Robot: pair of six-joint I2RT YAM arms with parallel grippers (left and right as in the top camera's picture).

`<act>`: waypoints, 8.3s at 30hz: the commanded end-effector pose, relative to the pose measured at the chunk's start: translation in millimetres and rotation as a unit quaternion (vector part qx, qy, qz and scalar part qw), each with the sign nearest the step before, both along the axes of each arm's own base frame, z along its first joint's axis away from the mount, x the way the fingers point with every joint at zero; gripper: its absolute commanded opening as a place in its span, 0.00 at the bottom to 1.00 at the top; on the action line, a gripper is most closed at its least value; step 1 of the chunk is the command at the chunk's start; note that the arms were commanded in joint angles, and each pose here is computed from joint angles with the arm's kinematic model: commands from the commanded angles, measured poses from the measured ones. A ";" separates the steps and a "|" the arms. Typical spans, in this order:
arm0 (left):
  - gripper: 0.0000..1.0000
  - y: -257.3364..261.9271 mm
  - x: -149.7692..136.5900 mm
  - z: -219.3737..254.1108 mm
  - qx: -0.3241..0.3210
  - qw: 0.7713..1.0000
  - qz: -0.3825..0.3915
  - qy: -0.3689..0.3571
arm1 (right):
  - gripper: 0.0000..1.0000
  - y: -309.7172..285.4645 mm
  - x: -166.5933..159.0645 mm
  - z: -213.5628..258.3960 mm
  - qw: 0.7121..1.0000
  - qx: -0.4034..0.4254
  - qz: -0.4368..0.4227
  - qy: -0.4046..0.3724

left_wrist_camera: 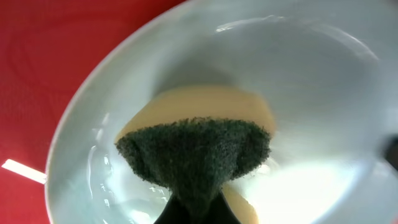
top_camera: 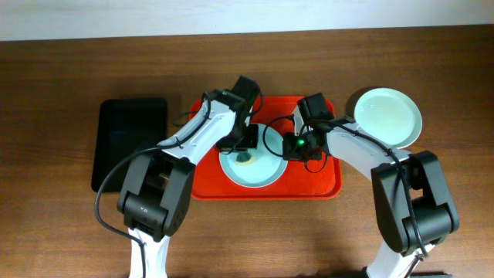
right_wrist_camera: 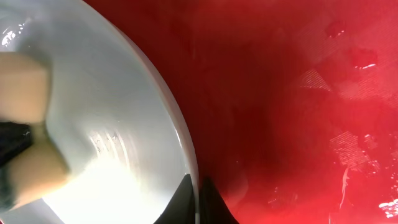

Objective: Clean dirty plates on tray and stack at the side

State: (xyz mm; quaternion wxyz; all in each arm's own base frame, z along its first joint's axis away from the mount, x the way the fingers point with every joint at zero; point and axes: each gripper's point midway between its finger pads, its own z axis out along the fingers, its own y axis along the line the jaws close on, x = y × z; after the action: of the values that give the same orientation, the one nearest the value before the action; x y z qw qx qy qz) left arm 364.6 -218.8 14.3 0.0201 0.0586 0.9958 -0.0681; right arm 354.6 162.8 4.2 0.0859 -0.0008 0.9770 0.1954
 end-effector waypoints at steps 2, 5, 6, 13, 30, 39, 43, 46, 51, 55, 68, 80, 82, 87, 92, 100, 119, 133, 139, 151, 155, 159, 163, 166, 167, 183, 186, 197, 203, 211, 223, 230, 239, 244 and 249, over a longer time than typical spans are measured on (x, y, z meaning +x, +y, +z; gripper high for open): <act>0.00 15.0 5.7 -25.0 0.032 0.999 -0.004 -0.030 | 0.04 -13.6 -2.9 -14.1 0.999 -0.031 -0.009 0.012; 0.00 42.0 19.3 -27.1 0.108 0.991 0.006 -0.074 | 0.04 -13.6 -3.3 -14.2 0.999 -0.032 -0.009 0.012; 0.00 58.3 26.2 -23.6 0.155 0.983 0.011 -0.095 | 0.04 -13.8 -3.9 -14.4 0.999 -0.032 -0.009 0.014; 0.00 109.7 50.5 20.9 0.316 0.933 0.029 -0.169 | 0.04 -13.6 -3.2 -14.2 0.999 -0.032 -0.009 0.012; 0.00 -38.9 13.6 9.3 -0.093 0.996 -0.008 -0.009 | 0.04 -13.6 -3.0 -14.1 0.999 -0.032 -0.009 0.012; 0.00 23.8 35.0 -22.7 0.093 0.993 0.015 -0.064 | 0.04 -13.6 -3.0 -14.1 0.999 -0.032 -0.009 0.012; 0.00 76.4 45.2 -5.1 0.240 0.964 0.024 -0.111 | 0.04 -13.7 -3.1 -14.2 0.999 -0.032 -0.009 0.012; 0.00 90.6 48.0 13.5 0.281 0.951 0.025 -0.128 | 0.04 -13.6 -2.9 -14.1 0.999 -0.032 -0.009 0.012; 0.00 81.8 49.5 53.6 0.241 0.957 0.057 -0.148 | 0.04 -13.6 -3.0 -14.2 0.999 -0.032 -0.009 0.012; 0.00 31.1 29.2 73.8 0.078 0.990 0.045 -0.104 | 0.04 -13.6 -2.7 -14.1 0.999 -0.032 -0.009 0.011; 0.00 5.2 -16.2 4.1 -0.015 1.000 0.008 -0.015 | 0.04 -13.4 -2.1 -13.9 0.999 -0.031 -0.009 0.010; 0.00 98.8 19.8 17.2 0.245 0.958 0.038 -0.147 | 0.04 -13.6 -3.1 -14.2 0.999 -0.032 -0.009 0.012; 0.00 94.7 27.7 33.8 0.235 0.957 0.044 -0.164 | 0.04 -13.3 -2.1 -13.3 0.999 -0.031 -0.009 0.010; 0.00 83.3 44.8 98.3 0.179 0.953 0.081 -0.232 | 0.04 -6.5 12.9 8.4 0.999 -0.024 0.023 -0.026; 0.00 120.8 49.2 165.5 0.146 0.935 0.144 -0.289 | 0.04 -6.5 34.9 64.7 0.994 -0.062 0.050 -0.079; 0.00 207.0 45.3 148.1 0.084 0.942 0.249 -0.209 | 0.04 -31.6 57.4 209.5 0.869 -0.430 0.055 -0.239; 0.00 273.6 40.6 145.3 0.063 0.922 0.332 -0.188 | 0.04 54.0 14.8 309.6 0.641 -0.643 0.188 -0.374; 0.00 273.6 39.8 144.9 0.064 0.923 0.332 -0.187 | 0.04 -132.6 97.7 116.0 0.995 -0.032 -0.082 -0.051; 0.00 273.7 40.1 144.6 0.064 0.923 0.332 -0.187 | 0.04 -263.5 75.6 85.3 0.974 -0.011 -0.227 -0.013; 0.00 274.6 41.5 145.4 0.065 0.922 0.332 -0.190 | 0.11 -350.5 32.0 43.6 0.942 -0.011 -0.336 -0.005; 0.00 274.6 41.5 145.4 0.065 0.922 0.332 -0.190 | 1.00 -347.7 33.4 44.4 0.943 -0.010 -0.333 -0.006; 0.00 274.9 45.1 136.9 0.066 0.923 0.332 -0.184 | 0.99 -336.6 36.3 61.5 0.946 0.011 -0.324 -0.017; 0.00 275.3 49.7 97.1 0.078 0.930 0.329 -0.141 | 0.99 -320.2 45.3 106.3 0.945 0.012 -0.321 -0.063; 0.00 277.3 51.0 58.3 0.088 0.935 0.328 -0.100 | 0.99 -296.7 50.7 145.3 0.947 0.009 -0.304 -0.103; 0.00 278.2 49.9 46.2 0.092 0.936 0.328 -0.086 | 0.99 -288.9 51.3 156.9 0.948 0.005 -0.295 -0.116; 0.91 284.2 53.2 12.6 0.058 0.936 0.344 -0.044 | 0.99 -137.4 15.6 292.9 0.939 -0.110 -0.132 -0.298; 0.94 286.5 55.4 32.5 0.058 0.935 0.347 -0.040 | 0.99 -114.5 9.0 298.9 0.940 -0.098 -0.106 -0.308; 1.00 263.3 32.1 176.1 -0.008 0.946 0.317 -0.069 | 0.99 -91.1 -64.0 322.3 0.936 -0.117 -0.089 -0.319; 0.99 234.8 -13.2 221.2 -0.019 0.954 0.278 -0.109 | 0.99 -80.6 -104.6 296.3 0.941 -0.107 -0.047 -0.318; 0.99 189.6 -98.7 214.4 -0.069 0.941 0.218 -0.250 | 0.99 -83.8 -114.6 289.2 0.927 -0.084 -0.056 -0.362; 0.99 190.8 -152.6 234.1 -0.116 0.889 0.218 -0.385 | 0.99 -77.7 -101.0 267.6 0.939 -0.103 -0.046 -0.325; 0.99 190.8 -153.0 233.1 -0.115 0.891 0.218 -0.382 | 0.99 -69.6 -82.7 231.1 0.955 -0.133 -0.030 -0.264; 0.99 190.8 -153.0 233.1 -0.115 0.891 0.218 -0.382 | 0.99 -79.5 -79.0 222.2 0.951 -0.167 -0.032 -0.257; 0.99 190.8 -153.0 233.1 -0.115 0.891 0.218 -0.382 | 0.99 -119.9 -99.8 245.8 0.939 -0.130 -0.107 -0.299; 0.99 190.8 -153.0 233.1 -0.115 0.891 0.218 -0.382 | 0.99 -154.8 -124.5 238.0 0.896 -0.085 -0.189 -0.392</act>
State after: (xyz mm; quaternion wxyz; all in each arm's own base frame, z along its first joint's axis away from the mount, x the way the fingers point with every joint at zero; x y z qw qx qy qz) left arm 212.1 -26.2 248.2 0.4214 -0.1417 0.8842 -0.1432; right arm 244.3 13.6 258.8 0.4644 0.0911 0.8793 0.0541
